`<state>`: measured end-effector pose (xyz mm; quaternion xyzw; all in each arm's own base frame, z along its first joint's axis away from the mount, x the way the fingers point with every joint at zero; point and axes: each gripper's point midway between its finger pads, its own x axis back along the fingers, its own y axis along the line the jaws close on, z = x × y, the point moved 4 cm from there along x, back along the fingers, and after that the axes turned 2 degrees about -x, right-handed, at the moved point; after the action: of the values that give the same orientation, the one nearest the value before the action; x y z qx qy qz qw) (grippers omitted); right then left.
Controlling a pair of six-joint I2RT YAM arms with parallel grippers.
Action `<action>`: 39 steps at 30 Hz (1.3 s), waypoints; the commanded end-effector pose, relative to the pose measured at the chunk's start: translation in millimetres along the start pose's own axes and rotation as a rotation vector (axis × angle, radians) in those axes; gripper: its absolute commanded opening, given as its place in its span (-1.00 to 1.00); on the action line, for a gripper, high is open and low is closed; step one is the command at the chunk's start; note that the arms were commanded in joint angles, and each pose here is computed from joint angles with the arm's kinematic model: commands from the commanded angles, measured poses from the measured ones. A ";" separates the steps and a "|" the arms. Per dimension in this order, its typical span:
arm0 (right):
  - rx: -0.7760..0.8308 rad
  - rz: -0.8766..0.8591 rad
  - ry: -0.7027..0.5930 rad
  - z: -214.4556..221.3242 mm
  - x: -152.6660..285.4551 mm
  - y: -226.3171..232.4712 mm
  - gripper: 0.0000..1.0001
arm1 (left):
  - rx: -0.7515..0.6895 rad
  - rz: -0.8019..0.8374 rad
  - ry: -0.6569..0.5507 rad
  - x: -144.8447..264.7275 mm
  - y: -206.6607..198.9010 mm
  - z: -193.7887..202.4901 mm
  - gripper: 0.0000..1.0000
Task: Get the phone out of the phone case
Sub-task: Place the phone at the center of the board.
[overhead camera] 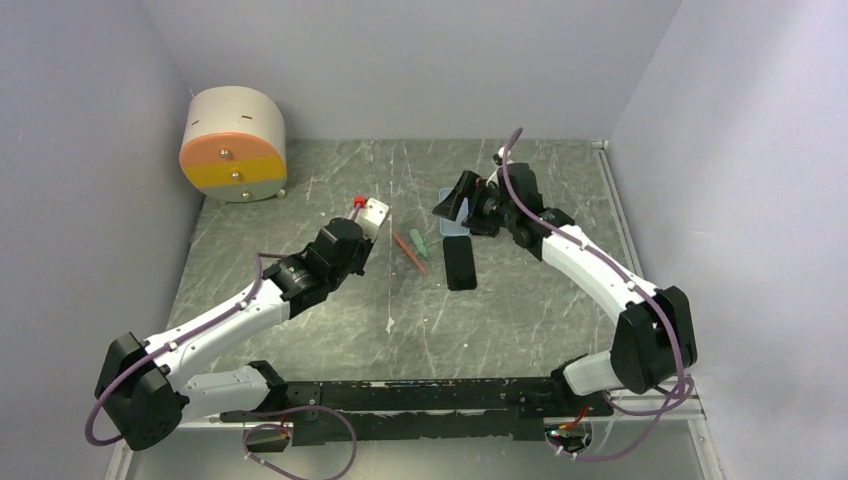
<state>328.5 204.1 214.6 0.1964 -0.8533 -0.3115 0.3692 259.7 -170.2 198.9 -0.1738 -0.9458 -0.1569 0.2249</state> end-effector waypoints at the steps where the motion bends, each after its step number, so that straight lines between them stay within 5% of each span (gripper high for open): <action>1: -0.185 -0.001 -0.066 12.2 3.2 33.9 0.83 | -0.030 0.062 -0.155 14.6 -10.2 -45.5 -0.95; 9: -0.245 0.037 0.045 46.6 -13.0 73.4 0.88 | -0.127 0.092 -0.170 16.6 -40.0 -52.5 -0.95; 20: -0.289 0.078 0.118 69.8 -28.0 84.8 0.47 | -0.184 0.075 -0.189 14.7 -61.6 -59.1 -0.95; 28: -0.292 0.099 0.152 76.5 -32.4 86.7 -0.10 | -0.228 0.078 -0.206 11.3 -76.0 -61.2 -0.95; 34: -0.280 0.112 0.130 72.9 -31.6 84.4 -0.93 | -0.239 0.107 -0.224 12.1 -87.2 -62.4 -0.95; 39: -0.210 0.100 0.111 61.7 -29.1 82.7 -1.00 | -0.180 0.145 -0.241 18.8 -90.1 -66.7 -0.65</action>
<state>280.1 308.2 202.2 0.0848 -0.7676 -0.4057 0.4889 229.9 -252.5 196.8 -0.2625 -0.9067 -0.2873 0.1629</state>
